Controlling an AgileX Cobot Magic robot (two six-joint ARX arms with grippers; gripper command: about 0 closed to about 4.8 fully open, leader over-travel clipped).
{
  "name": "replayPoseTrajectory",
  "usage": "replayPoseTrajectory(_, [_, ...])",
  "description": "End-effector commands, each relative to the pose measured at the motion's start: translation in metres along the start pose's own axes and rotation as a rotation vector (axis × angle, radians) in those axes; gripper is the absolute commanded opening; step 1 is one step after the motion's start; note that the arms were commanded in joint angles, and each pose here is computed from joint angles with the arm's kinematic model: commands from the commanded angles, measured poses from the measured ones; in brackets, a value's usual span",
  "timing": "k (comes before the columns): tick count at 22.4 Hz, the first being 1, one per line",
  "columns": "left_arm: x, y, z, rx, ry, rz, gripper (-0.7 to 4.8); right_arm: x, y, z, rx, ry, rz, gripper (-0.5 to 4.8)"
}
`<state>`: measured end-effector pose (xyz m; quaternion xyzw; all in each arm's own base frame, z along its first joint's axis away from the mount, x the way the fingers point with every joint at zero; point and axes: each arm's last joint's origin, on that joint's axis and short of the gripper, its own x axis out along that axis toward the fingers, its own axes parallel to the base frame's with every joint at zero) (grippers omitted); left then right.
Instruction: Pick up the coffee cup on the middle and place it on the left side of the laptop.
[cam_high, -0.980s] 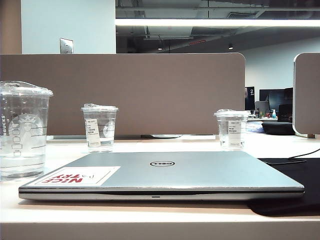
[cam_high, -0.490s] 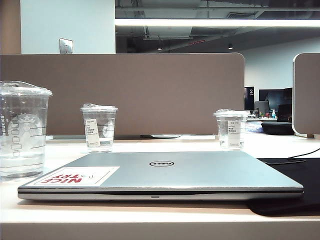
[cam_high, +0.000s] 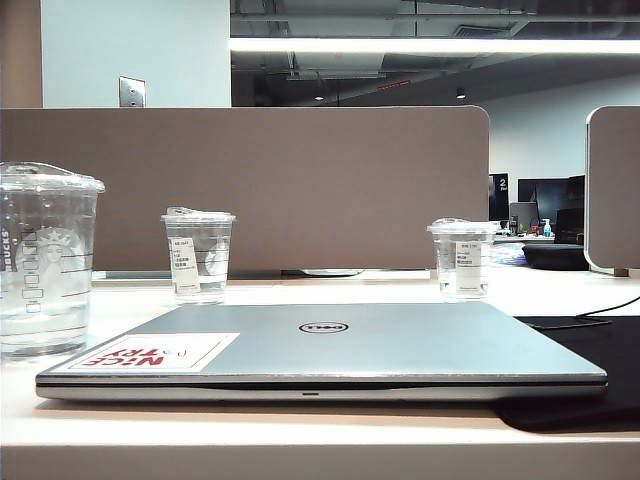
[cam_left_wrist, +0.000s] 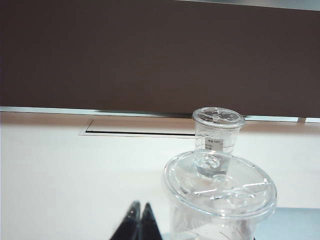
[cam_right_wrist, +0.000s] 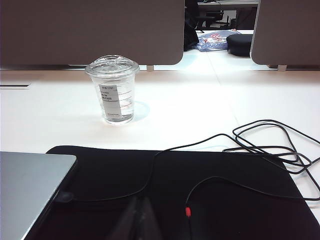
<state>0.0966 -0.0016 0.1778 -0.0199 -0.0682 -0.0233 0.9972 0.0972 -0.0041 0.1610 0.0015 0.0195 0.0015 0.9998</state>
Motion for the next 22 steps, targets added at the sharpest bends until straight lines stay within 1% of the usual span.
replayPoseTrajectory(1, [-0.0001, -0.0006, 0.0021, 0.000, -0.012, -0.014, -0.04, 0.0002, 0.0000, 0.0005, -0.002, -0.015, 0.002, -0.05])
replayPoseTrajectory(22, [-0.0001, -0.0007, 0.0019, 0.002, -0.011, -0.020, -0.04, 0.0002, 0.0002, 0.0005, -0.002, -0.015, 0.003, -0.05])
